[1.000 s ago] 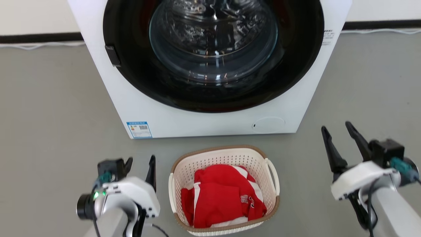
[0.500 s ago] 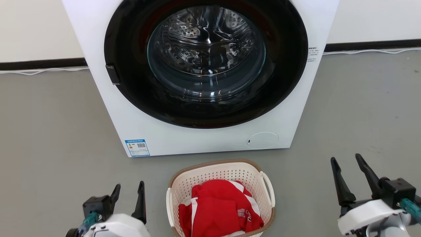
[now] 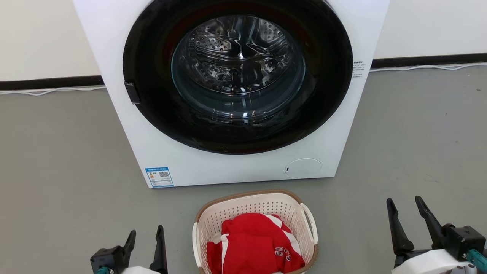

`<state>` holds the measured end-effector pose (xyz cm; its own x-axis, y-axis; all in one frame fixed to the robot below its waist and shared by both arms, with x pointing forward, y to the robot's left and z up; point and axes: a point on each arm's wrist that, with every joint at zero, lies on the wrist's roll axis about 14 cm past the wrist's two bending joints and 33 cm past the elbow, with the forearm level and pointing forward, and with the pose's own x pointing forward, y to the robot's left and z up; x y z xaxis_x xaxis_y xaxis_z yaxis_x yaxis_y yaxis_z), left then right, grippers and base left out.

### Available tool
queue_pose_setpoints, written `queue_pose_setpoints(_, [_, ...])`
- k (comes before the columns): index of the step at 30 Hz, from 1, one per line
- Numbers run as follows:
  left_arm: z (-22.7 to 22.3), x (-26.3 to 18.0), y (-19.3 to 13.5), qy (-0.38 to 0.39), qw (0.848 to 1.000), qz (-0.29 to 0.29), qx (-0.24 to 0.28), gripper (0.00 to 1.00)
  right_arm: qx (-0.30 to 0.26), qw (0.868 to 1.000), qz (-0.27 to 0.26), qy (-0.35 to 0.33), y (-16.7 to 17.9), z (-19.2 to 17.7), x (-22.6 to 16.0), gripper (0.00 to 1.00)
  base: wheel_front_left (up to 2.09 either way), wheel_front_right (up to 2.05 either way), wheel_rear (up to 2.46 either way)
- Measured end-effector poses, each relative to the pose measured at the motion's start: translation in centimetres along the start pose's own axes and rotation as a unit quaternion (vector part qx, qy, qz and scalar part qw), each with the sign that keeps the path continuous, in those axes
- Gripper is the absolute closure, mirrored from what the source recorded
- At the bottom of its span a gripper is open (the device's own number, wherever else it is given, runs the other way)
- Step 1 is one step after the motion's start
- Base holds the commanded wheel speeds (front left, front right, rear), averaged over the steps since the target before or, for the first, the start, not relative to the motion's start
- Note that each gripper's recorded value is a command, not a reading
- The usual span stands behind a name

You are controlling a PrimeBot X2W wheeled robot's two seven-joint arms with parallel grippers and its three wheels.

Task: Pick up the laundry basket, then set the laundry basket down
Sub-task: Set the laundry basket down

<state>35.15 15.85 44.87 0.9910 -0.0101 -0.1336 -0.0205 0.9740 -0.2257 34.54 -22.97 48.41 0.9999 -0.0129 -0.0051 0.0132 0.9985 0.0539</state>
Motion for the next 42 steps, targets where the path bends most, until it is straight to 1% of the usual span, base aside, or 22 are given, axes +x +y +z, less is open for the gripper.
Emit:
queue_pose_setpoints(20, [0.2,-0.2,0.6,-0.007,1.000,0.014,-0.007,0.00,-0.002,1.000,0.007,0.001,0.5,-0.1,0.2,0.00,0.00,0.00,0.00])
queue_pose_setpoints(26, [-0.1,-0.2,0.7,-0.003,1.000,0.015,0.001,0.00,-0.002,1.000,0.008,0.004,0.6,-0.3,0.2,0.00,0.00,0.00,0.00])
queue_pose_setpoints(31, [-1.5,0.0,0.7,0.023,1.000,0.015,0.003,0.00,-0.001,1.000,0.003,0.013,0.3,-0.8,0.1,0.00,0.00,0.00,0.00])
queue_pose_setpoints(36, [-3.8,0.5,0.2,0.073,0.997,0.011,0.011,0.00,-0.001,1.000,-0.001,0.024,0.0,-1.5,0.0,0.00,0.00,0.00,0.00])
queue_pose_setpoints(42, [-6.2,3.0,-1.1,0.134,0.991,-0.001,0.012,0.00,0.001,0.999,-0.007,0.037,-0.3,-2.3,0.2,0.00,0.00,0.00,0.00])
